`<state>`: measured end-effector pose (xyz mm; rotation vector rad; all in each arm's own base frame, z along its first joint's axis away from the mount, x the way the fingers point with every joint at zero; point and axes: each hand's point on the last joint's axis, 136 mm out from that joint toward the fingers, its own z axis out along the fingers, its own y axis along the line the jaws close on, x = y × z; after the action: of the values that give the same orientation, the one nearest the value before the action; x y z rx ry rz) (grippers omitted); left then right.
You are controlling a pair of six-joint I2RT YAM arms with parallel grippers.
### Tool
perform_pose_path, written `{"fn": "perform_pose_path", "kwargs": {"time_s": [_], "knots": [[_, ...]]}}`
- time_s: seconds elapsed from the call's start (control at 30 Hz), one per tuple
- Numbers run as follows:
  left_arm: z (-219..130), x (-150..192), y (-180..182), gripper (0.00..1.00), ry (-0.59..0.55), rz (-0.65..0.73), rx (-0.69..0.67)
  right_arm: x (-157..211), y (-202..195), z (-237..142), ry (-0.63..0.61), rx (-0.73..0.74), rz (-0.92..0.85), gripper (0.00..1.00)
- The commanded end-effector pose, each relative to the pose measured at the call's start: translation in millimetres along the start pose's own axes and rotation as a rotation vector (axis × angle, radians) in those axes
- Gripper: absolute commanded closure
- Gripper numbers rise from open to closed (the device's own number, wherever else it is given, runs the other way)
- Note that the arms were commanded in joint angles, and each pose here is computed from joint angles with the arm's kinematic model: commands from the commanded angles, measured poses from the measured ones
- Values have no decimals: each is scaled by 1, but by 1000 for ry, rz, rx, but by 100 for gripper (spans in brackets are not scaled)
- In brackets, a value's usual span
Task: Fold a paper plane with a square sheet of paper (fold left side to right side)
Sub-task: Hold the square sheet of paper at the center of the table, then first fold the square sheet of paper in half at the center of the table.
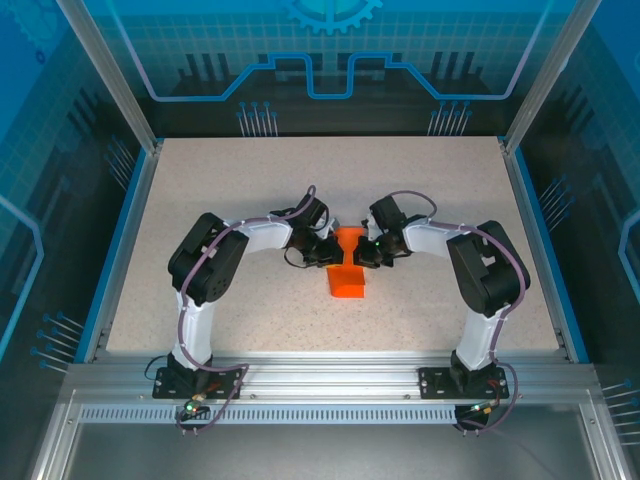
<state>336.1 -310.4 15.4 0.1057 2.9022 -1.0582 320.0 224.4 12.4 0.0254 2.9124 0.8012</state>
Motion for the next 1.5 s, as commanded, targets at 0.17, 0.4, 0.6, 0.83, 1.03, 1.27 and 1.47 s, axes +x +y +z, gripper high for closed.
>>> {"fn": "perform_pose_path", "kwargs": {"time_s": [0.17,0.4,0.6,0.83,1.03,1.27,1.47], "knots": [[10,16,22,87,45,-51,-63,-21,24,-29,-99,-129,-51,100],[12,14,20,87,46,-48,-59,-38,39,-21,-105,-205,-55,100],[13,14,16,87,49,-39,-59,-45,39,-3,-72,-197,-53,100],[12,17,15,87,55,-32,-58,-42,20,15,-27,-116,-22,100],[7,27,12,86,73,-15,-61,-32,-3,24,22,-21,27,100],[1,46,11,86,106,1,-51,-27,-16,28,49,14,63,100],[1,68,9,86,154,36,-40,-26,-17,29,58,18,65,100]]}}
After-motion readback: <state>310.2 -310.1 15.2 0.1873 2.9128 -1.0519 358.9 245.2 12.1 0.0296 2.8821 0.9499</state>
